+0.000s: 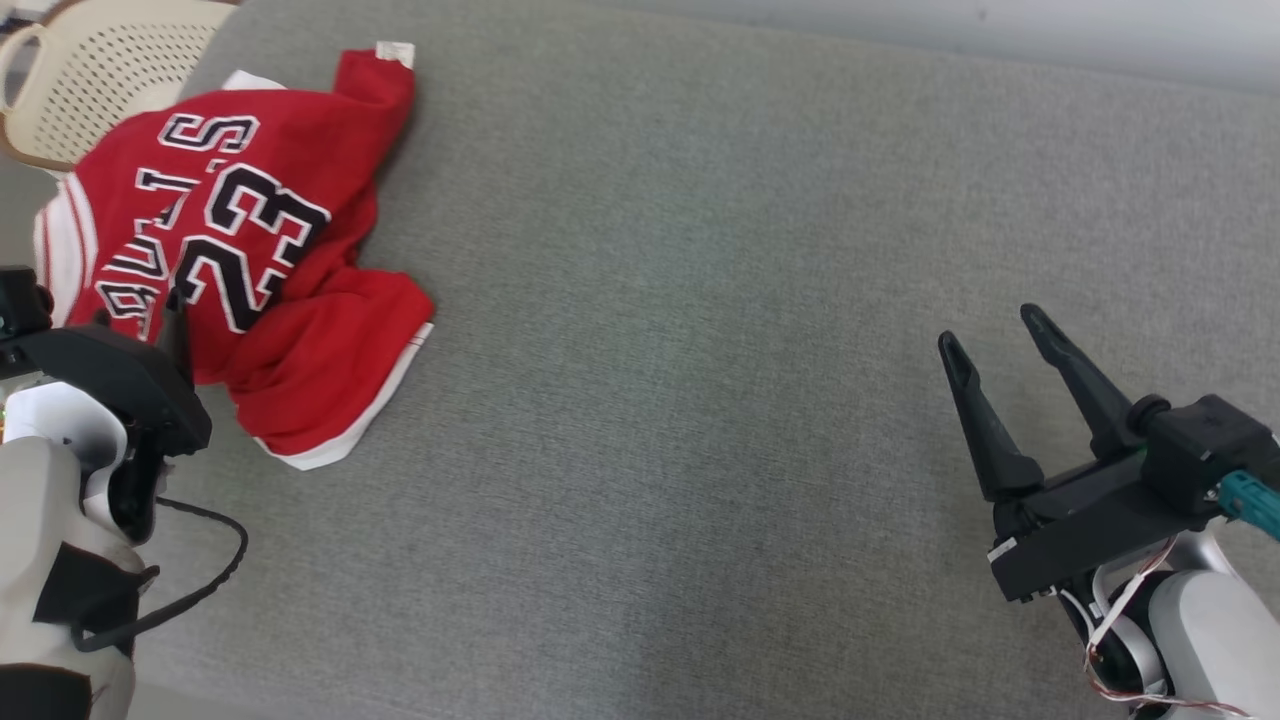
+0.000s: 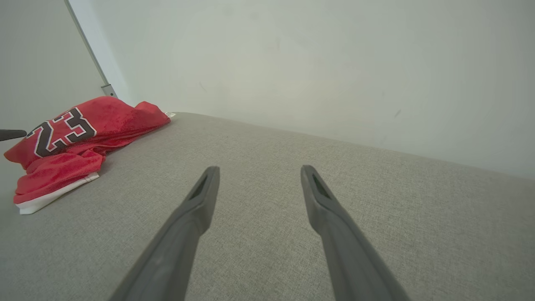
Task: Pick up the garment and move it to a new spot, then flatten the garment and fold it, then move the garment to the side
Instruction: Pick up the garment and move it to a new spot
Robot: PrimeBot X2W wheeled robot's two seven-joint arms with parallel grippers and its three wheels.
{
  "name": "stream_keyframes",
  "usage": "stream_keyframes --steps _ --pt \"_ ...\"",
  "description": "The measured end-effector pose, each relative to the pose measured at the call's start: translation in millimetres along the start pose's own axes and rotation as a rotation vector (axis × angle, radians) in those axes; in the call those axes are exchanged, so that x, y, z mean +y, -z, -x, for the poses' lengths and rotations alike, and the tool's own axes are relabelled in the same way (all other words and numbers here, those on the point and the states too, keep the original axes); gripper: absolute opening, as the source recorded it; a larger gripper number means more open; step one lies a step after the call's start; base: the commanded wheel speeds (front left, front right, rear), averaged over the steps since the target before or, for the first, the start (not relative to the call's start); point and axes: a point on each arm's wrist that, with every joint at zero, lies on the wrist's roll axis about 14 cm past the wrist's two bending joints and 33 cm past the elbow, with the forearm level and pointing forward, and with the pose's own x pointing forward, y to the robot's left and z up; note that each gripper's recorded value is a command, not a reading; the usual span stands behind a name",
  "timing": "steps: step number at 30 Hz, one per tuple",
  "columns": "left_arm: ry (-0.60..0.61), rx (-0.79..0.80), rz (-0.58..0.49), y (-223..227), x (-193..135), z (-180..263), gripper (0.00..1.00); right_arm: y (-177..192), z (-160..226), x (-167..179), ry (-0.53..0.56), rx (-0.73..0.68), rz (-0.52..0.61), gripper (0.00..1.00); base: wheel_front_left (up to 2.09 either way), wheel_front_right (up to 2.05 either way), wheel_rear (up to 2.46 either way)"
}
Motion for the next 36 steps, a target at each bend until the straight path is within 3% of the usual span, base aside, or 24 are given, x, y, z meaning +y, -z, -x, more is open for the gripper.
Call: stream_keyframes --steps 8,9,10,11,18,27,36 --pt "0.025 0.139 -0.018 47.9 -15.0 -28.1 1.0 20.0 1.9 -22.3 0.036 0.034 -0.025 1.0 0.0 0.0 0.0" --pt "0.026 0.144 -0.017 50.1 -16.8 -30.5 0.79 21.4 2.1 -24.4 0.04 0.035 -0.028 1.0 0.0 0.0 0.0" --pt "0.029 0.137 -0.011 50.5 -18.9 -32.9 0.36 23.9 2.9 -26.1 0.044 0.041 -0.03 1.0 0.0 0.0 0.0" --pt "0.029 0.136 -0.005 51.5 -20.1 -34.8 0.0 26.1 3.6 -27.6 0.048 0.045 -0.032 1.0 0.0 0.0 0.0" --pt "0.013 0.018 0.028 27.2 -15.3 -38.3 0.0 25.0 5.0 -30.8 0.06 0.041 -0.032 1.0 0.0 0.0 0.0" --pt "-0.05 -0.405 -0.042 -88.9 4.1 -15.0 0.0 7.4 6.8 -24.5 0.075 -0.001 -0.027 1.0 0.0 0.0 0.0" --pt "0.057 -0.665 -0.025 -153.4 -32.8 39.6 0.0 -19.8 15.2 -15.8 0.11 -0.066 -0.019 1.0 0.0 0.0 0.0"
